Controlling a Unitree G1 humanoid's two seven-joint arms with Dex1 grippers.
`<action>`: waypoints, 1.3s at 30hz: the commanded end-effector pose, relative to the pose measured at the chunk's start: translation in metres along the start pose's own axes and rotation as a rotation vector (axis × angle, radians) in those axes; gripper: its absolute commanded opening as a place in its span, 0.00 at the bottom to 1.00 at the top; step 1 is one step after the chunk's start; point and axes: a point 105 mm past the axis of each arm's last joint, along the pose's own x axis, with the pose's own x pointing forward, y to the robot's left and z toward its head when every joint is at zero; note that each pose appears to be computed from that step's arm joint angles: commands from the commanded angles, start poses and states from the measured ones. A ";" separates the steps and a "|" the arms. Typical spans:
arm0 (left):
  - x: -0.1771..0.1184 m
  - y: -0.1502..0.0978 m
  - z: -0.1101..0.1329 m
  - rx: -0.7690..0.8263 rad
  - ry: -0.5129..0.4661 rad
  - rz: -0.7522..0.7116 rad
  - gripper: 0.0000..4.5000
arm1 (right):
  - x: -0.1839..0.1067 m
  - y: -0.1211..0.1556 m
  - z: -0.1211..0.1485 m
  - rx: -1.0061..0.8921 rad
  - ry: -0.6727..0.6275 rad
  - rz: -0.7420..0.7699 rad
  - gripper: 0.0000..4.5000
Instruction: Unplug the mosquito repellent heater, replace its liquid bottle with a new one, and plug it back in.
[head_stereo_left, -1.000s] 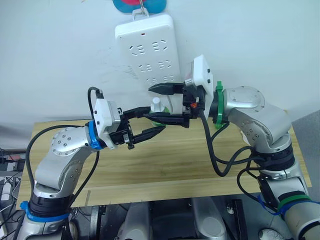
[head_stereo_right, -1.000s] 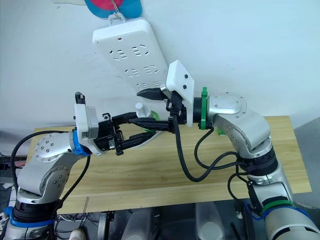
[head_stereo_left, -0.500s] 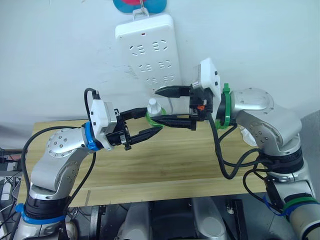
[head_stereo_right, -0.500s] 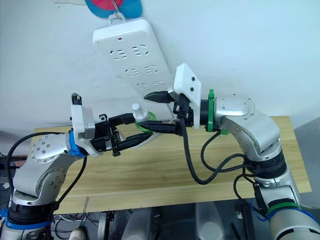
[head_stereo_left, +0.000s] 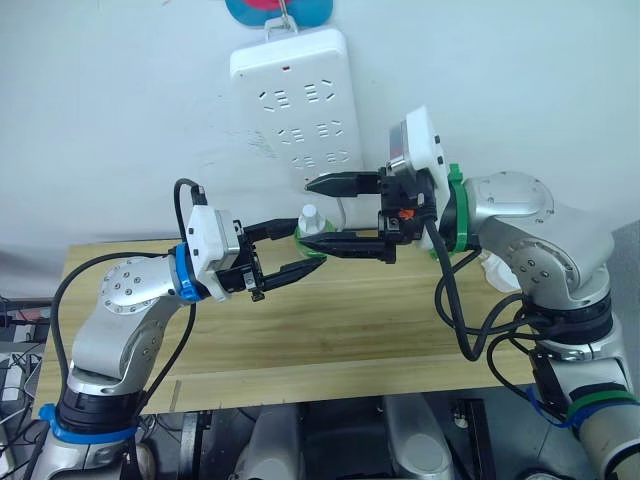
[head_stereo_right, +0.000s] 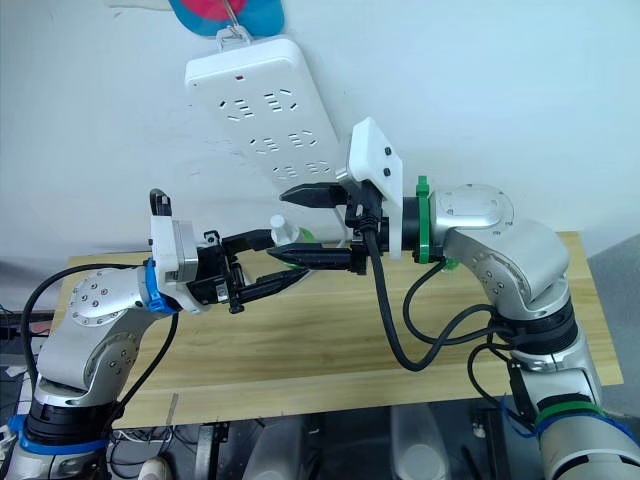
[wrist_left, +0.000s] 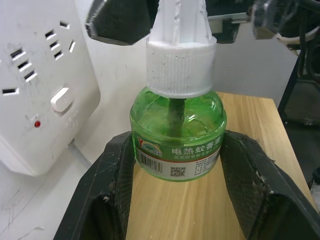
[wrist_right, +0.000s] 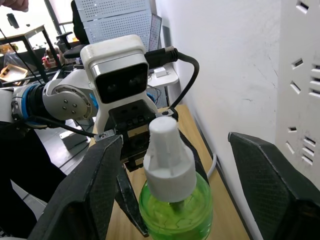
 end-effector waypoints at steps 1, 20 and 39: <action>-0.001 -0.002 0.004 0.025 -0.019 -0.004 0.50 | -0.003 0.004 0.013 -0.051 -0.026 0.018 0.70; -0.002 -0.001 0.001 0.032 -0.016 0.006 0.50 | -0.002 0.003 0.015 -0.060 -0.025 0.020 0.58; 0.001 0.001 0.005 0.037 -0.027 0.007 0.50 | 0.001 0.007 0.013 -0.053 -0.022 0.033 0.06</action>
